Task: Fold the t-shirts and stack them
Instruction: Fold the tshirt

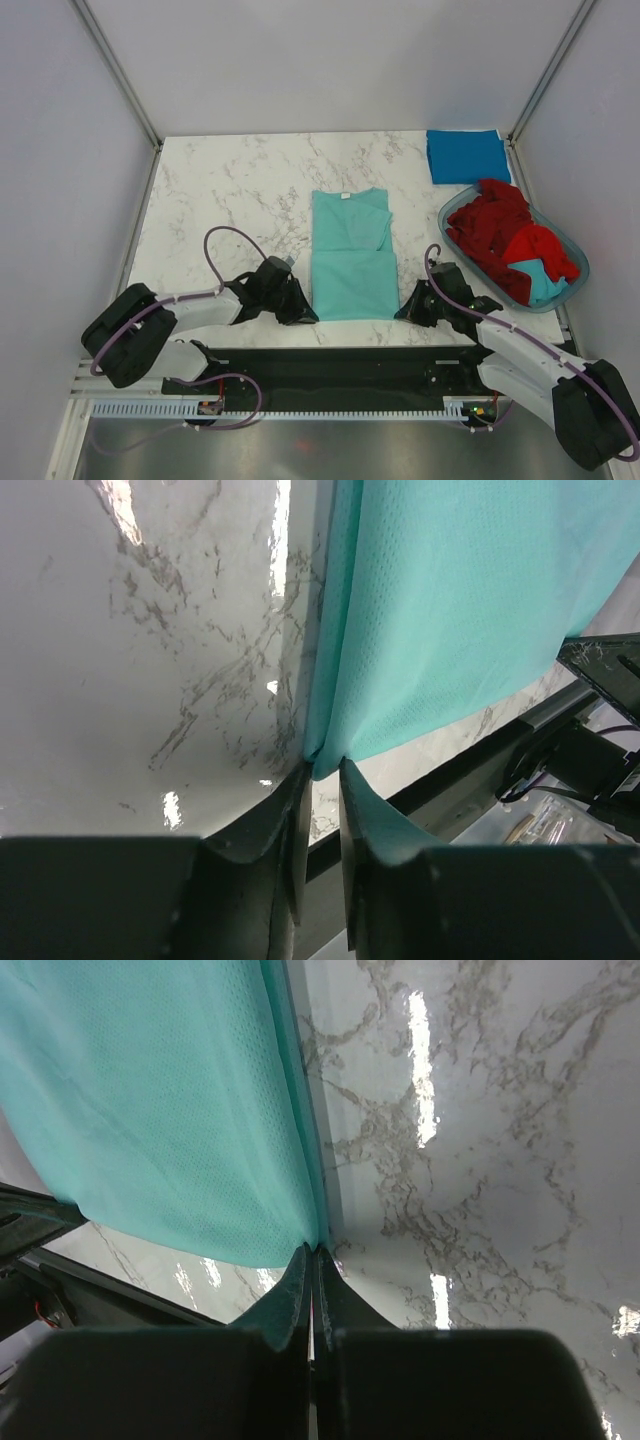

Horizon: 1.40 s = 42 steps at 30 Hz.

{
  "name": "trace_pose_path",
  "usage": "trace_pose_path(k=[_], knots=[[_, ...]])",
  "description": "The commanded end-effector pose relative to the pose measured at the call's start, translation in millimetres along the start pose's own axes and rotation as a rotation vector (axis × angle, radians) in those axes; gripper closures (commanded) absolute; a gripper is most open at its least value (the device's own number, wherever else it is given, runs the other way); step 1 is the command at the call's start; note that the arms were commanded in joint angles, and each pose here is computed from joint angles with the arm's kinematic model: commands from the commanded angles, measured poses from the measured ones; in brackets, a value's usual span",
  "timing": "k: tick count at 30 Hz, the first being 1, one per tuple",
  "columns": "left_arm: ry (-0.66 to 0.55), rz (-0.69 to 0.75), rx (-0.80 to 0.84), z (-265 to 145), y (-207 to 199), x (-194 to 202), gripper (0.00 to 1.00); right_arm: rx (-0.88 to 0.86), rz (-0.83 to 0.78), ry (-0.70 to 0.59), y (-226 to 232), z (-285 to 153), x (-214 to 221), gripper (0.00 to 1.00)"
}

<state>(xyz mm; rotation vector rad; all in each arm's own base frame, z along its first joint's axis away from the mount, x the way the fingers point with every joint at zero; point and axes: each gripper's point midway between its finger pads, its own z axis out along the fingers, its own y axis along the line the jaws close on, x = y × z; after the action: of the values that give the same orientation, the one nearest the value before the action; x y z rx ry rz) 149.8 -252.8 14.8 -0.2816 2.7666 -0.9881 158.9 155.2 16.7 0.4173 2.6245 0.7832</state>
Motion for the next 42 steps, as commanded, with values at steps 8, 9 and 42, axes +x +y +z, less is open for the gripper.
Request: trace_pose_path(k=[8,9,42], knots=[[-0.068,-0.032,-0.066,-1.1,13.6,-8.0,0.98,0.007,-0.016,-0.022,-0.7,-3.2,-2.7,1.00],[-0.068,-0.034,-0.054,-3.4,10.9,-7.4,0.98,0.005,-0.023,-0.024,0.9,-4.7,-3.7,1.00],[-0.269,0.151,0.023,-72.4,-98.3,-88.9,0.98,0.066,-0.200,-0.270,77.4,-63.6,-109.0,1.00]])
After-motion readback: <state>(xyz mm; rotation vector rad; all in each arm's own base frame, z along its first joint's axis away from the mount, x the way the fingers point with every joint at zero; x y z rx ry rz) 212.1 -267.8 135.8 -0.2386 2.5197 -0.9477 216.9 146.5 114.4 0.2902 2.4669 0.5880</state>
